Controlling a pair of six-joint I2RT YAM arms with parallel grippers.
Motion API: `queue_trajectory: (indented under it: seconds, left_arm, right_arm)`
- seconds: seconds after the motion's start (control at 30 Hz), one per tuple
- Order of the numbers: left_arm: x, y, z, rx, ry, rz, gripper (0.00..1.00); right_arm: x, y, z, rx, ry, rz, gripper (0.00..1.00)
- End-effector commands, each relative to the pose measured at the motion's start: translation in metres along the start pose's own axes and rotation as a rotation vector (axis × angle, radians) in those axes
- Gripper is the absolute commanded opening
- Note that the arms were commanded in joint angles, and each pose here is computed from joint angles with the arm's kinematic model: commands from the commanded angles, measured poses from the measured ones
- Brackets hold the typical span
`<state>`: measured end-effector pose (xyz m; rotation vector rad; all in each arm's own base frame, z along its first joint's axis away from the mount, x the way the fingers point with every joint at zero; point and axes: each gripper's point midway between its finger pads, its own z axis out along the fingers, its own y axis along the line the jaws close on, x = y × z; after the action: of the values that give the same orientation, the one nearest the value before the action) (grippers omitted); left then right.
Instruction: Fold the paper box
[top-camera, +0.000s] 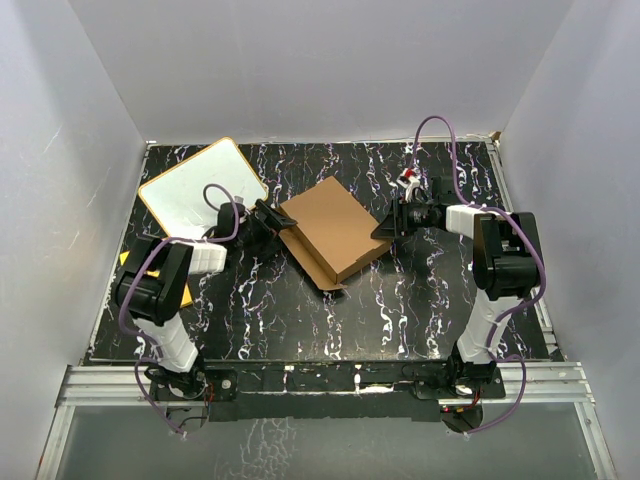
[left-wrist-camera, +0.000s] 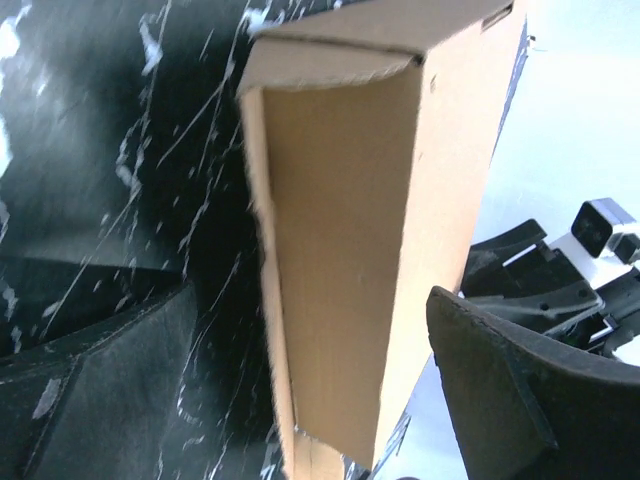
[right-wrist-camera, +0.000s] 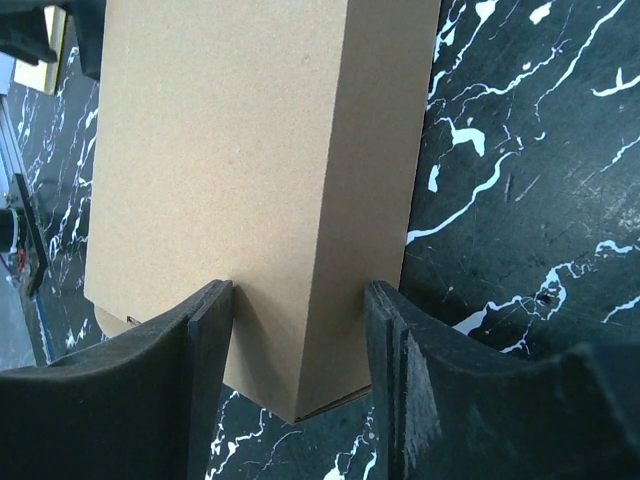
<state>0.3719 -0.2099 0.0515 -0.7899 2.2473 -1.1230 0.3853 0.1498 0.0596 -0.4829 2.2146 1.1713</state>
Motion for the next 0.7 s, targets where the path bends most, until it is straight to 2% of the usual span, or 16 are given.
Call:
queue_trajectory:
  seconds: [0.0,0.07,0.2,0.37,0.47,0.67]
  left_arm:
    - [-0.016,-0.009,0.016,-0.009,-0.029,-0.025,0.95]
    - [-0.019,-0.004,0.019,-0.032,-0.041,-0.031,0.93]
    - [-0.02,0.006,0.022,-0.084,-0.048,-0.033,0.82]
    - [-0.016,0.016,0.029,-0.115,-0.021,-0.041,0.58]
    - [-0.013,0.023,0.031,-0.136,-0.004,-0.042,0.46]
    - [-0.009,0.031,0.032,-0.164,0.012,-0.042,0.41]
  right_arm:
    - [0.008,-0.024,0.008,0.096,0.035,-0.061,0.55]
    - [0.009,-0.025,0.008,0.098,0.038,-0.063,0.55]
    - [0.008,-0.025,0.009,0.097,0.042,-0.071,0.55]
    - [-0.002,-0.022,0.005,0.106,0.051,-0.132,0.59]
    - [-0.014,-0.02,-0.003,0.137,0.046,-0.209,0.67]
    - [-0.051,0.001,-0.032,0.179,0.011,-0.463,0.79]
